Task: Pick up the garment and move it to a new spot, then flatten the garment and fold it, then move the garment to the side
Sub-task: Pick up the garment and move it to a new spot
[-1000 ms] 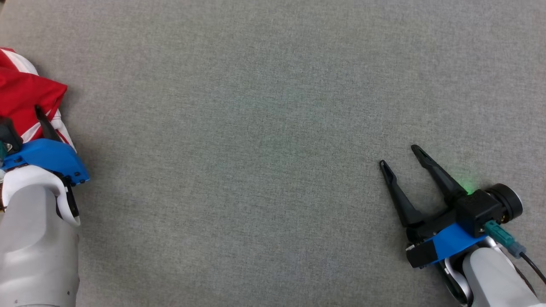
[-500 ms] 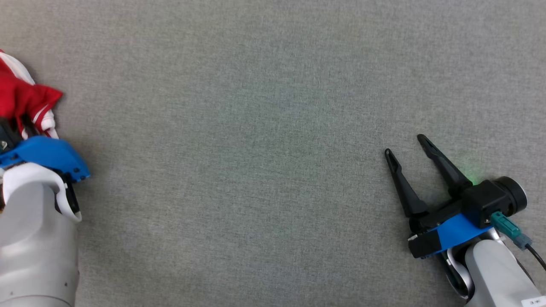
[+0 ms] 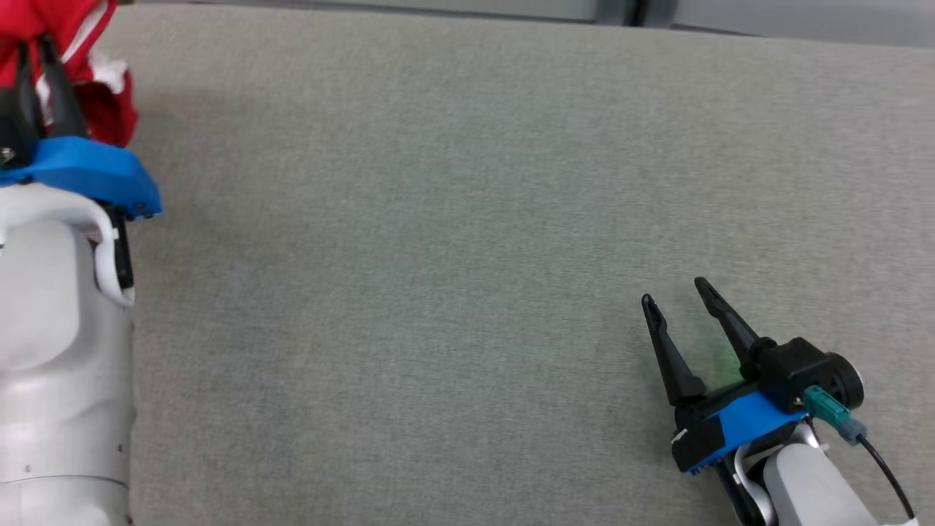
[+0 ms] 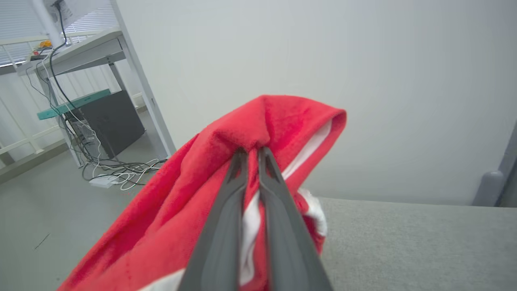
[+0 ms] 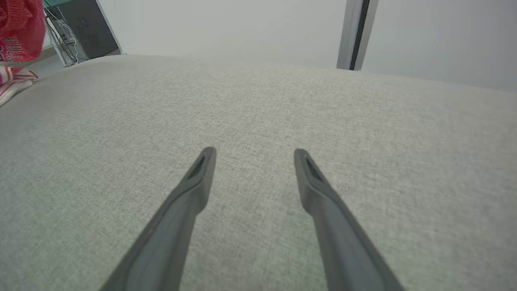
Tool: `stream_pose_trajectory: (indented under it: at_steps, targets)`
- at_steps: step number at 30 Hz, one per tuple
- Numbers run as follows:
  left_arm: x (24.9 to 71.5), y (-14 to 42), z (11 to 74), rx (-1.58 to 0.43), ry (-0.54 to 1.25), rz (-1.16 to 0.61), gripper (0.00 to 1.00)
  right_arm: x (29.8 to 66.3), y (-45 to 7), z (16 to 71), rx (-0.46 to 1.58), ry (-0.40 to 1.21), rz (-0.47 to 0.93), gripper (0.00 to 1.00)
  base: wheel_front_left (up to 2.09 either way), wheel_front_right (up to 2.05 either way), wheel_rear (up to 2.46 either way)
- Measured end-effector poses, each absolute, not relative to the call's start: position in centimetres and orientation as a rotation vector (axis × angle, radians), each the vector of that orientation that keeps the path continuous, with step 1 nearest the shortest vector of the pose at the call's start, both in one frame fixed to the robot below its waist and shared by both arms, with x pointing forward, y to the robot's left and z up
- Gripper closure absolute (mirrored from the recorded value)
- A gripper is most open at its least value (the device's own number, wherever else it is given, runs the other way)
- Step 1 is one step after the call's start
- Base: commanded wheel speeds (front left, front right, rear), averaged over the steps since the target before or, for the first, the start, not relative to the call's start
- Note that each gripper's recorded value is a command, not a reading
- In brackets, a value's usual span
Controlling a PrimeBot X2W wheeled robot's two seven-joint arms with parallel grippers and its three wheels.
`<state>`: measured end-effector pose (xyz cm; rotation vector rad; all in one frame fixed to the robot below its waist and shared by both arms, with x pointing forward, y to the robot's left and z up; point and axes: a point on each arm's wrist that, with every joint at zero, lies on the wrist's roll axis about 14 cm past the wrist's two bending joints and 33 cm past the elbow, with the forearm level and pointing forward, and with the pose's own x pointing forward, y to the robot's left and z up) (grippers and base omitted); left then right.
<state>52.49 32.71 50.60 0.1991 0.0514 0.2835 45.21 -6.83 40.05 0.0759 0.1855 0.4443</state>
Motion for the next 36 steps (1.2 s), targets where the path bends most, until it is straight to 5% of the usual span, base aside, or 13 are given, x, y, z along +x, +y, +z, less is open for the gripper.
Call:
stream_pose_trajectory:
  at_steps: [11,21,29,36]
  targets:
    - [57.1,17.3,52.6,0.108,-0.065,-0.071,1.0,42.9,-12.3,41.9,0.082,0.164,0.263,0.0,0.0,0.0,0.0]
    - [56.1,1.7,50.0,0.013,-0.026,-0.432,1.0,40.0,-18.5,43.4,0.068,0.147,0.07,0.0,0.0,0.0,0.0]
    - [51.4,-5.1,47.6,-0.081,0.054,-0.614,1.0,38.0,-21.2,44.6,0.062,0.121,-0.019,0.0,0.0,0.0,0.0]
    - [48.0,-5.2,45.6,-0.099,0.124,-0.611,1.0,37.8,-20.9,45.0,0.072,0.11,-0.017,0.0,0.0,0.0,0.0]
